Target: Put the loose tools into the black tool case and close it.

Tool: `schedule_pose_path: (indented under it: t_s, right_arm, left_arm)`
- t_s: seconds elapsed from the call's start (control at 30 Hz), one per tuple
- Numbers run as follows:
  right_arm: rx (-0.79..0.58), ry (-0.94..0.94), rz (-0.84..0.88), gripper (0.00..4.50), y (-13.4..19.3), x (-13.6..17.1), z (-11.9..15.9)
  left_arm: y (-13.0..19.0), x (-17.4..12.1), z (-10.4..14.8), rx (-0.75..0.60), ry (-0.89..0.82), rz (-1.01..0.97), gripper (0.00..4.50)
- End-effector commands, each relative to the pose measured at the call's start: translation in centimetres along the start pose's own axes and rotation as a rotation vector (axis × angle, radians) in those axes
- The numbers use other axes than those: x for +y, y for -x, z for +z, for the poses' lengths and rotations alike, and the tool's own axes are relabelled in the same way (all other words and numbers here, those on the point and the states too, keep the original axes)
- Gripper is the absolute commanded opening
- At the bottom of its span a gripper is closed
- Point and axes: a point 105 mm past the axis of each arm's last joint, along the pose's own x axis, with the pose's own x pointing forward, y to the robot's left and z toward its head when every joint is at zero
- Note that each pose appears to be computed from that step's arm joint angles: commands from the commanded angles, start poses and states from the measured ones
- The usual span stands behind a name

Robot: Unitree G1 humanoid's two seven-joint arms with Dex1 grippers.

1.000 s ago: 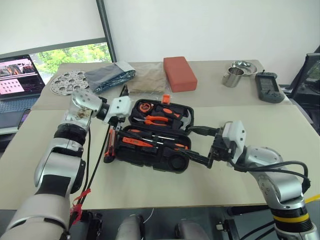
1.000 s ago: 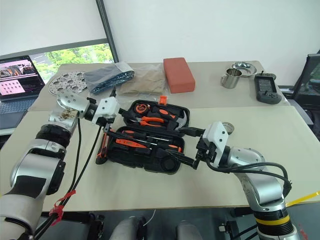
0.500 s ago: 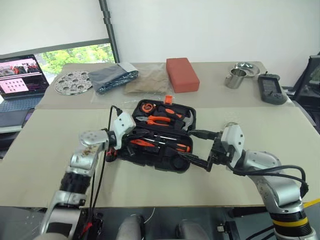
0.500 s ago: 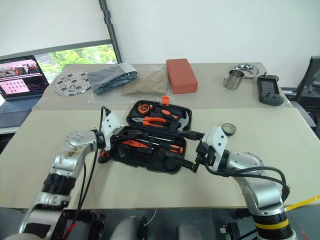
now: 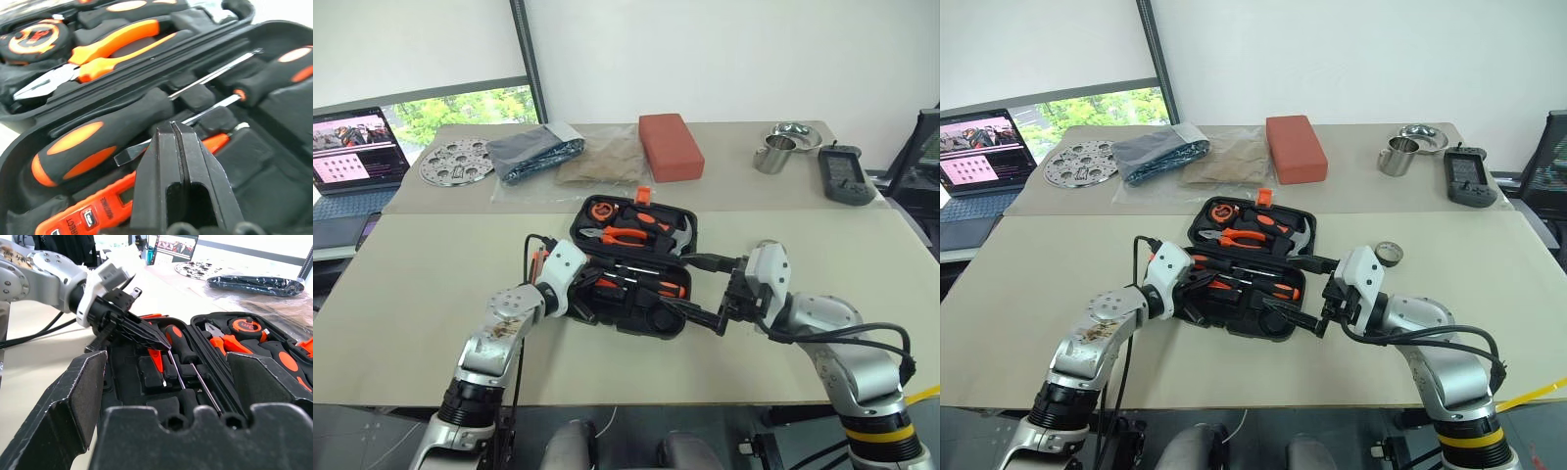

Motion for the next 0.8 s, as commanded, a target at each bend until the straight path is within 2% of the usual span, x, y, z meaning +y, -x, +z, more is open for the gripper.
schedule_pose_path:
  t_s: [0.03, 0.2, 0.5, 0.6, 0.8]
  right_arm:
    - [-0.038, 0.04, 0.013, 4.5, -0.1, 0.1, 1.4]
    - [-0.035, 0.044, 0.012, 4.5, -0.1, -0.1, 1.7]
    - [-0.031, 0.047, 0.015, 4.5, 0.0, 0.0, 1.7]
    - [-0.032, 0.048, 0.017, 4.5, 0.0, 0.2, 1.6]
    - [-0.042, 0.042, 0.025, 4.5, -0.1, 0.3, 1.7]
  left_arm:
    - [0.2, -0.1, -0.2, 0.016, 0.003, 0.046, 0.03]
    - [0.5, 0.4, -1.6, 0.073, 0.07, 0.123, 0.03]
    - [0.5, 0.0, -3.5, 0.138, 0.182, 0.149, 0.03]
    - [0.4, -0.3, -2.9, 0.1, 0.138, 0.117, 0.03]
    - [1.2, -0.1, 0.9, -0.087, 0.026, 0.091, 0.03]
